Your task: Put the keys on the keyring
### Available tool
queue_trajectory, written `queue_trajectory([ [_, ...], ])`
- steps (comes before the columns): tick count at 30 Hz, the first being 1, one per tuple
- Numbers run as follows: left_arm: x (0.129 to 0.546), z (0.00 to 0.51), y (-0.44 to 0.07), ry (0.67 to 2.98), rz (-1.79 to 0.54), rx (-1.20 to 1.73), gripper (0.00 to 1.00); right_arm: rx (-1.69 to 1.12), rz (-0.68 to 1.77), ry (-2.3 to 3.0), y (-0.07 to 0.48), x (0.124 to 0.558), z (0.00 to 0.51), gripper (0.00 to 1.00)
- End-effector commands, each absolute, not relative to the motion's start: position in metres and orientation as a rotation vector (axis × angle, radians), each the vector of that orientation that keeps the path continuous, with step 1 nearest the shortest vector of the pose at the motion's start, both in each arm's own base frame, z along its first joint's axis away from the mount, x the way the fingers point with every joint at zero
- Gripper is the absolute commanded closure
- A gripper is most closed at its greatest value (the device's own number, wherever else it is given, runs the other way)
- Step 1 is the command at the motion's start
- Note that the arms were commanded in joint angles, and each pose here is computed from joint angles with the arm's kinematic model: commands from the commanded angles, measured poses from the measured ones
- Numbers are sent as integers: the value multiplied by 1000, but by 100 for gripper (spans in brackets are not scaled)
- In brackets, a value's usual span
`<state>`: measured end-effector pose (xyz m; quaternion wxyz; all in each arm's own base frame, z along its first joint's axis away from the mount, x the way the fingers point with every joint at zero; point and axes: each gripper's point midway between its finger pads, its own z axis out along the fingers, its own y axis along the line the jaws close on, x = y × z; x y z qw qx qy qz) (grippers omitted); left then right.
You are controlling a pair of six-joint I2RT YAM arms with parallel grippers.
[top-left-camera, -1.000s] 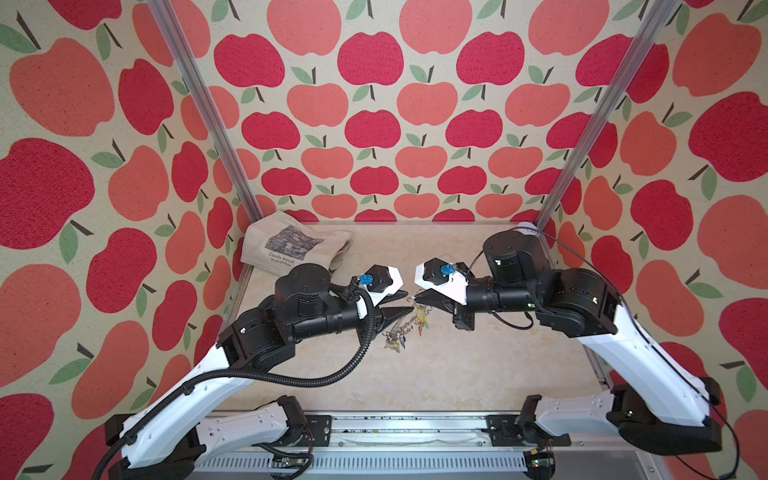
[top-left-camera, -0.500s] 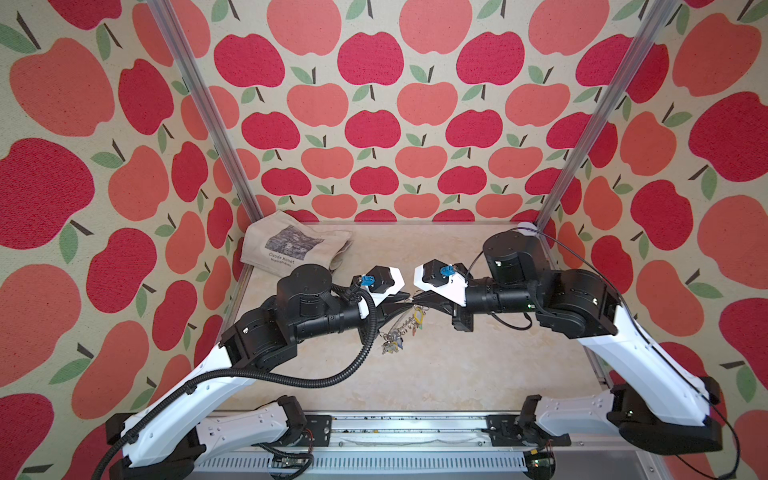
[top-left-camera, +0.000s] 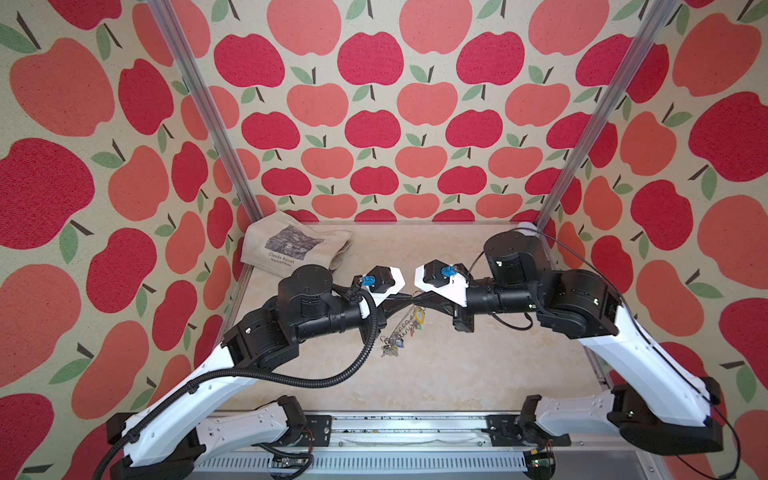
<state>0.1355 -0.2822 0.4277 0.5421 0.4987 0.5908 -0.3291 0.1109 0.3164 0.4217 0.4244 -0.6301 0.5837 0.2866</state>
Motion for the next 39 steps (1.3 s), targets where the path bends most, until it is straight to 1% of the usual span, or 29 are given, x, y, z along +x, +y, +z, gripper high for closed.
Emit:
queue_trajectory([
  [1,134,430,-285,1385,-789,1185,95,-1538,758,1366,318,103,445,100],
  [6,132,428,-289,1390,-814,1197,96,-1537,762,1351,320,102,447,100],
  [9,131,427,-291,1393,-830,1201,94,-1537,761,1348,321,102,447,100],
  [18,125,425,-296,1395,-871,1226,94,-1528,754,1333,320,102,451,100],
  [22,124,425,-297,1396,-878,1231,90,-1526,753,1327,320,102,452,100],
  [25,124,425,-297,1399,-878,1232,90,-1529,753,1324,320,101,452,100],
  [29,124,425,-299,1401,-880,1238,91,-1531,752,1320,321,100,452,100],
  [31,125,425,-299,1405,-877,1237,99,-1531,753,1315,321,100,453,100],
  [32,125,425,-299,1404,-876,1237,100,-1530,753,1313,321,100,453,100],
  [36,126,427,-299,1393,-876,1224,100,-1533,752,1313,322,100,452,100],
  [39,128,437,-292,1342,-852,1168,100,-1526,738,1319,321,102,450,99],
])
